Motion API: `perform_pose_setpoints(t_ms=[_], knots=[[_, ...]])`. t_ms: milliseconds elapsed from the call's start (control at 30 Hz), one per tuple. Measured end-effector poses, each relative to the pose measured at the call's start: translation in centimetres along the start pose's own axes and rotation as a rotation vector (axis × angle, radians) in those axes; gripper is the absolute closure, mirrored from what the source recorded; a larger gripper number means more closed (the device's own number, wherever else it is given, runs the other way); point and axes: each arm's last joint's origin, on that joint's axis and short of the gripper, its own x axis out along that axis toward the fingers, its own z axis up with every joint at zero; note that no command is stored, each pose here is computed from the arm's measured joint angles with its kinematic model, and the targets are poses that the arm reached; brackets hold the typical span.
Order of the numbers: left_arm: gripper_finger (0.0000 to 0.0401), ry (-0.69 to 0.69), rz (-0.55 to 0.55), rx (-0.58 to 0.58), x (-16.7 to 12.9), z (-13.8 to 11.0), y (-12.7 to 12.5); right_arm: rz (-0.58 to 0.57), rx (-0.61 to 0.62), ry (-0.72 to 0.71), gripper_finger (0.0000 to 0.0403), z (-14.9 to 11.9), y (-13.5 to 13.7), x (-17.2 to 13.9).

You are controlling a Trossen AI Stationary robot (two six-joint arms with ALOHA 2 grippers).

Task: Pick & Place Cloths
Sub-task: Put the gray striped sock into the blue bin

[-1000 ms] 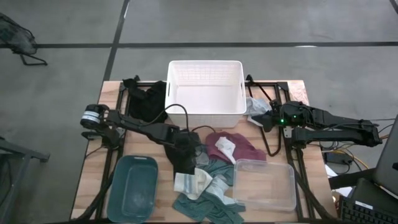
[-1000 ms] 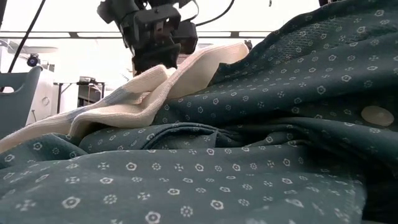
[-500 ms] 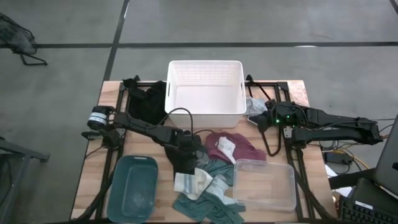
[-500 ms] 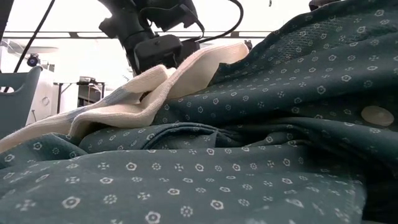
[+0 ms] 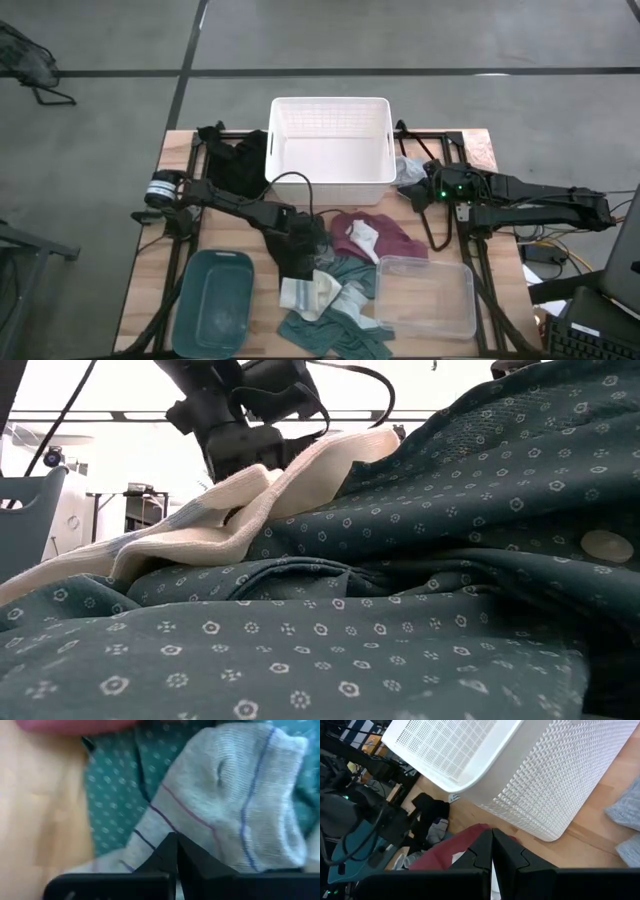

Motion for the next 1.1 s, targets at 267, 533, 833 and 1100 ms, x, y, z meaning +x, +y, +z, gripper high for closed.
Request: perform_pose_setpoints(t_ms=[267,533,833,1100], knots=[[0.0398,-0.166,-0.109,-0.074,-5.8,1.9,-1.7,-0.007,0.003,0.006,0.0394,0.0,0.0,0.2],[0.0339,-0.189,-0.129,-0.106,-6.8,1.8,-2.5,-0.025,-0.023,0.02,0.0394,-0.1,-0.1,0.6],[0.0222,-0.102,-0.101,-0.111,-3.4,1.0,-3.0,-0.057,-0.03,0.047,0.0394,-0.3,-0.1,1.3],[0.0197,-0.04,-0.05,-0.068,-0.4,0.4,-2.4,-0.06,-0.031,0.051,0.0394,-0.3,-0.1,1.5]])
